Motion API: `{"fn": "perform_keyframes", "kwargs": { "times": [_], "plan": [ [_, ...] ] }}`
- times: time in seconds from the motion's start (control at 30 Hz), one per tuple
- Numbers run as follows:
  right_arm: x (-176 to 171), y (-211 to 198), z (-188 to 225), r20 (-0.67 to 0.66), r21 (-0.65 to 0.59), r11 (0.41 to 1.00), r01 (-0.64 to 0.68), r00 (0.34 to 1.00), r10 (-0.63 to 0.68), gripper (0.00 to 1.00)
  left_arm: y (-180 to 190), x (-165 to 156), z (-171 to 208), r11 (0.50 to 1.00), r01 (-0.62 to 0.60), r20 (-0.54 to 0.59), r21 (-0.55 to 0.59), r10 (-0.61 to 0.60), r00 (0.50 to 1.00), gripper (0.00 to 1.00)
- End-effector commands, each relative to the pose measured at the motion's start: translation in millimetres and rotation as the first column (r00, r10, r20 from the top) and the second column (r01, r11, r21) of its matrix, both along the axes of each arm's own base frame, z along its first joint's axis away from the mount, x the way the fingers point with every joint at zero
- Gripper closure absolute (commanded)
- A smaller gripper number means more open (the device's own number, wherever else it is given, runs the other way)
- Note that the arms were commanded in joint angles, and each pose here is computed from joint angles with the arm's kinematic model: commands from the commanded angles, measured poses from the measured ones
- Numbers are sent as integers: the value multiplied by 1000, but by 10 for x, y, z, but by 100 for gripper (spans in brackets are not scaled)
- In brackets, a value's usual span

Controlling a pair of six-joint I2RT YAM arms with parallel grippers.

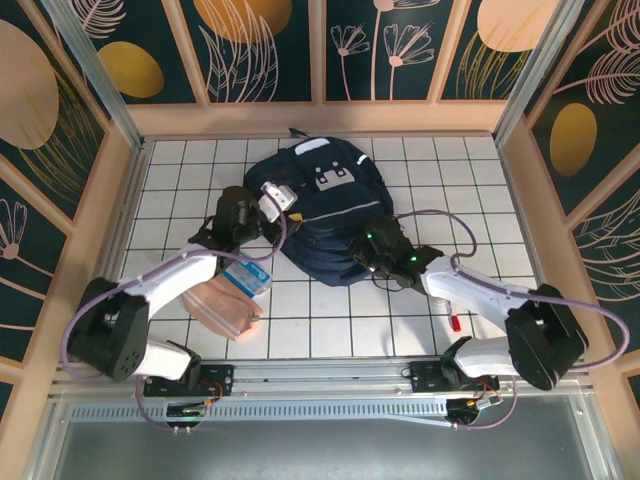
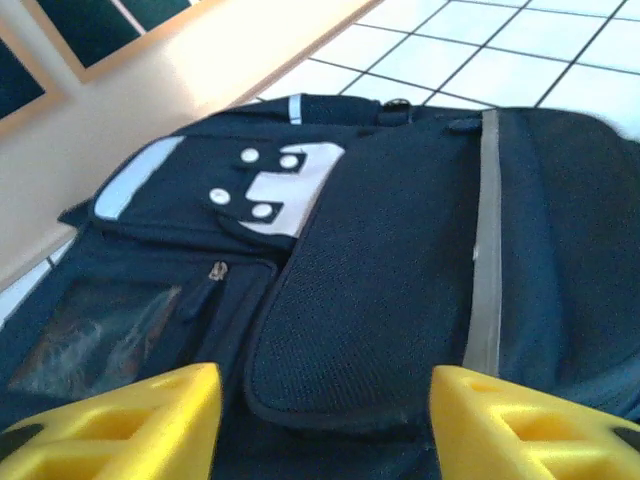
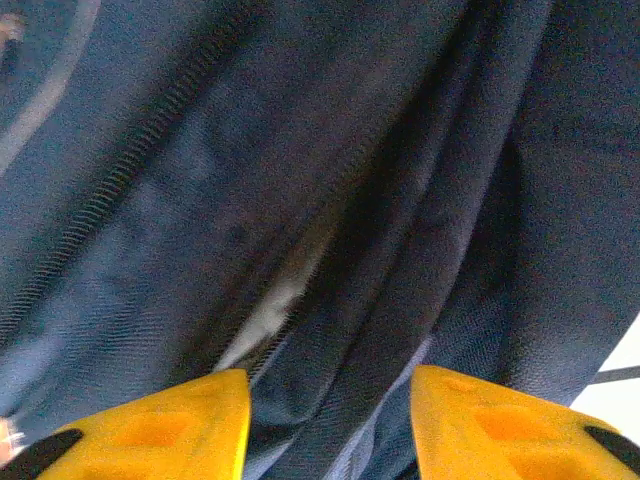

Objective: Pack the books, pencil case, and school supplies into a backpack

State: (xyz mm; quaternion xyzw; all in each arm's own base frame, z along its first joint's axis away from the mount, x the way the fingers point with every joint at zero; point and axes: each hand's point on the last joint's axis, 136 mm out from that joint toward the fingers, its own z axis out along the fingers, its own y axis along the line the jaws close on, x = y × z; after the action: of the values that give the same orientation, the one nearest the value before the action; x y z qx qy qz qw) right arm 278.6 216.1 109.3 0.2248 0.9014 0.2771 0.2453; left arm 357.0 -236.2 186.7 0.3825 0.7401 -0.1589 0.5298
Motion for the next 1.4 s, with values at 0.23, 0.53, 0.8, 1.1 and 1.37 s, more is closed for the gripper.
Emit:
{"fn": "perform_keyframes", "kwargs": {
  "times": [0.23,0.53,0.8,1.1,1.37],
  "plan": [
    [-2,-543,565,11,194,980,50,999,-53,39,-670,-503,240,973,207,-38,100,-204,978,14],
    [132,-1128,778,72,197,962,187,976,-204,38,-1495,-561,-15,918,305,-66,253,-299,952,2],
    [162,-1330,812,86,183,952,245,961,-263,38,-1470,-141,-392,906,-1,38,423,-17,999,1],
    [151,-1302,765,70,210,946,247,961,-267,39,-1139,350,-393,807,-331,164,490,287,944,13],
    [56,-1338,592,39,161,955,250,965,-259,39,-718,674,-171,815,-466,94,344,464,881,73]
  ]
}}
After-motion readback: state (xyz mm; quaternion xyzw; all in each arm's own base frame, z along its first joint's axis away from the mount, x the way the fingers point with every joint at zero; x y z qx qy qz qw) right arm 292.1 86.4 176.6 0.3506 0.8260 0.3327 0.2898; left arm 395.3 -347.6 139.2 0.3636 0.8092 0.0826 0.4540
